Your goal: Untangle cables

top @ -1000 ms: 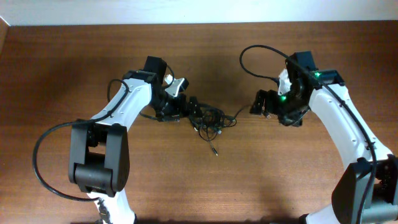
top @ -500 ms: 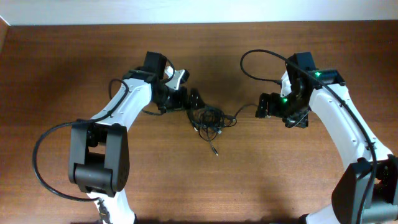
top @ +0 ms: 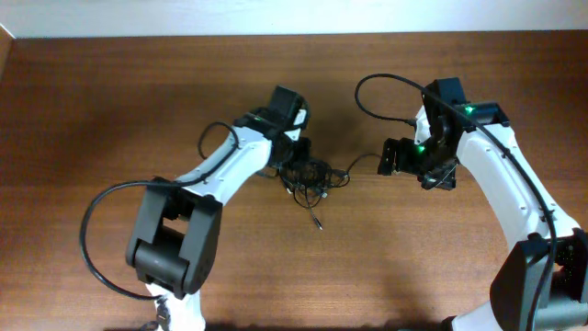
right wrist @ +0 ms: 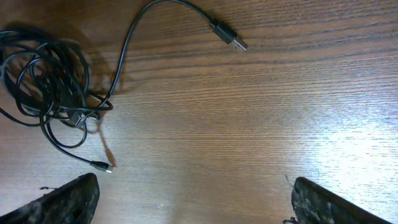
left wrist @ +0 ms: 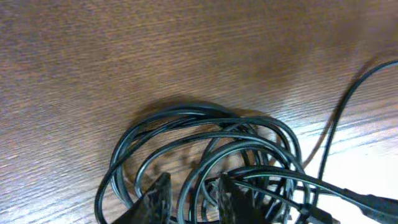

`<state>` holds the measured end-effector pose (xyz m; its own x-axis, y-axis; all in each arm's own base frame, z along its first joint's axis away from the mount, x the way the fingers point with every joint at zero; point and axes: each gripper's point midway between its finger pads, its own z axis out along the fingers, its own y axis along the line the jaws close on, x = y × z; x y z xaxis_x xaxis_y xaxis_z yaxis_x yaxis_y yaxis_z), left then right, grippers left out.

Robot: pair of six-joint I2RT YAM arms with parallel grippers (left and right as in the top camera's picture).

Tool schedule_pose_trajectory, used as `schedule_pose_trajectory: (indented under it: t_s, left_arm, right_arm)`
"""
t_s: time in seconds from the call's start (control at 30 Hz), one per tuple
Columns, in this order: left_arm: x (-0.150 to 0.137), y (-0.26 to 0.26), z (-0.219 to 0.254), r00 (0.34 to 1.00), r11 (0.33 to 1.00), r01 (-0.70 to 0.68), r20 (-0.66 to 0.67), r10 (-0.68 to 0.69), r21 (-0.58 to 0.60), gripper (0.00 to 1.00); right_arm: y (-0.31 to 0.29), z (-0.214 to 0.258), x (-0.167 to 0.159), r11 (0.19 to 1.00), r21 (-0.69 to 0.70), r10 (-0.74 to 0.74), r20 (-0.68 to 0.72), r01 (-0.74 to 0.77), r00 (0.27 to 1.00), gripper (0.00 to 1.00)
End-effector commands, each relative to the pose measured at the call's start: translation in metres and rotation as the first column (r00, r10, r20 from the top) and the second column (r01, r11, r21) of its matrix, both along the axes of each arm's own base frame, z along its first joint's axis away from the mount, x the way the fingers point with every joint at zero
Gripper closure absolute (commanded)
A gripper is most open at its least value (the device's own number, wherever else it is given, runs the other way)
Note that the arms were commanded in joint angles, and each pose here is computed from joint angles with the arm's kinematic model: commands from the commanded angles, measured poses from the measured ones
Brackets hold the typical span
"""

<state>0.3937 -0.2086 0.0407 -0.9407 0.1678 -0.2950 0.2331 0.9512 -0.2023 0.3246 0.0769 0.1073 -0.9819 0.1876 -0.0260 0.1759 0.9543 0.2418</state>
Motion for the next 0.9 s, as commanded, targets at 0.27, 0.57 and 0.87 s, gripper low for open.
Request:
schedule_pose_trajectory:
  t_s: [0.27, 0.57, 0.87]
  left_arm:
    - [0.005, 0.004, -0.004, 1.0, 0.982, 0.021, -0.004, -0.02, 0.189, 1.0]
    - [-0.014, -0.035, 0.132, 0.91, 0.823, 0.388, 0.033, -0.412, -0.415, 1.0]
    - [-0.059, -0.021, 0.147, 0.572, 0.432, 0.808, 0.354, -0.74, -0.401, 1.0]
  right_arm:
    - [-0.004, 0.01, 0.004, 1.0, -0.009, -0.004, 0.031, 0.004, 0.999, 0.02]
    - [0.024, 0.018, -0.007, 0.987, 0.162, 0.015, -0.014, -0.012, 1.0, 0.02]
    - [0.072, 0.114, 0.011, 0.587, 0.79, 0.041, 0.189, -0.177, 0.981, 0.04]
